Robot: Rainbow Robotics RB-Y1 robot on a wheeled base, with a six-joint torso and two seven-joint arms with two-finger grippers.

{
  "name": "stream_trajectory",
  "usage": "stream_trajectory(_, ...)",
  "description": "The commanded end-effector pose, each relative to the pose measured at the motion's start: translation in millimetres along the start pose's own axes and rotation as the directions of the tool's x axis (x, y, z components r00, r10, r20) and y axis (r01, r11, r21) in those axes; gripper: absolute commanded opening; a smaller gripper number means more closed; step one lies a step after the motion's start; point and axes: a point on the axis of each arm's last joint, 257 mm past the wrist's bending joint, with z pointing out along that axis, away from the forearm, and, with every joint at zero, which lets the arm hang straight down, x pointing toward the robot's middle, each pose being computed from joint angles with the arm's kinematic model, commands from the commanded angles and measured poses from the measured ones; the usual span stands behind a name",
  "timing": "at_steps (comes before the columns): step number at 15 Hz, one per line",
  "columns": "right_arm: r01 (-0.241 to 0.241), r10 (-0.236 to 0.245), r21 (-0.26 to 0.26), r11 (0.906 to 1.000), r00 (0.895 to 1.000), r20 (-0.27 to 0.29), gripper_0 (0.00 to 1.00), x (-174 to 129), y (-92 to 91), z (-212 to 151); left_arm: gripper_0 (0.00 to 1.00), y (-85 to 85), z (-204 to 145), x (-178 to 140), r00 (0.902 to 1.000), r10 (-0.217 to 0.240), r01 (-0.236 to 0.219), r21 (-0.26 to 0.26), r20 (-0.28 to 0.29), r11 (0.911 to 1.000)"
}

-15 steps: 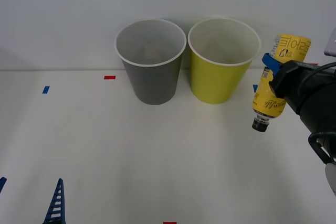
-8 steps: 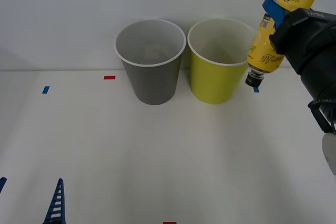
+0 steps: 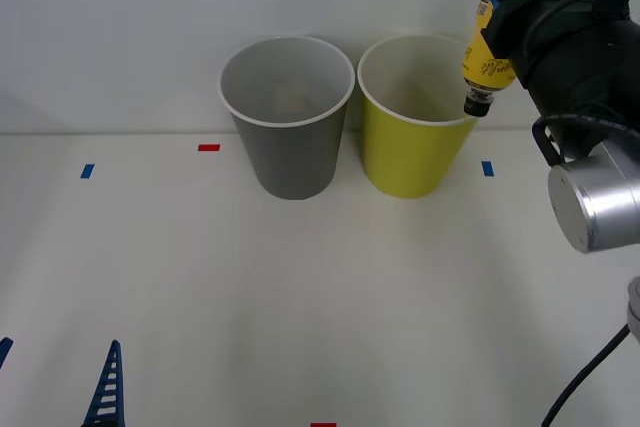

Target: Put cans in the gray bin and PET bottles in the light green bin.

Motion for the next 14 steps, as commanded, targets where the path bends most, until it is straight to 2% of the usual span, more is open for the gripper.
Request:
stream_trajectory(1,-0.005,0.007,-0.032,0.9995,0.998,0.063,0.0,-9,4.4,29,1.0,0.0,0,0,1.0,0.0,0.0,0.0,0.0,1.0)
stream_trajectory(3,-0.018,0.021,-0.045,0.9988,0.997,0.07,0.0,-13,5.5,40,1.0,0.0,0,0,1.0,0.0,0.0,0.0,0.0,1.0)
stream_trajectory(8,-0.012,0.019,-0.076,0.997,0.995,0.094,0.0,-6,11.2,73,1.0,0.0,0,0,1.0,0.0,0.0,0.0,0.0,1.0)
stream_trajectory(14,0.016,-0.005,-0.097,0.9951,0.993,0.116,0.0,-1,17.2,80,1.0,0.0,0,0,1.0,0.0,0.0,0.0,0.0,1.0)
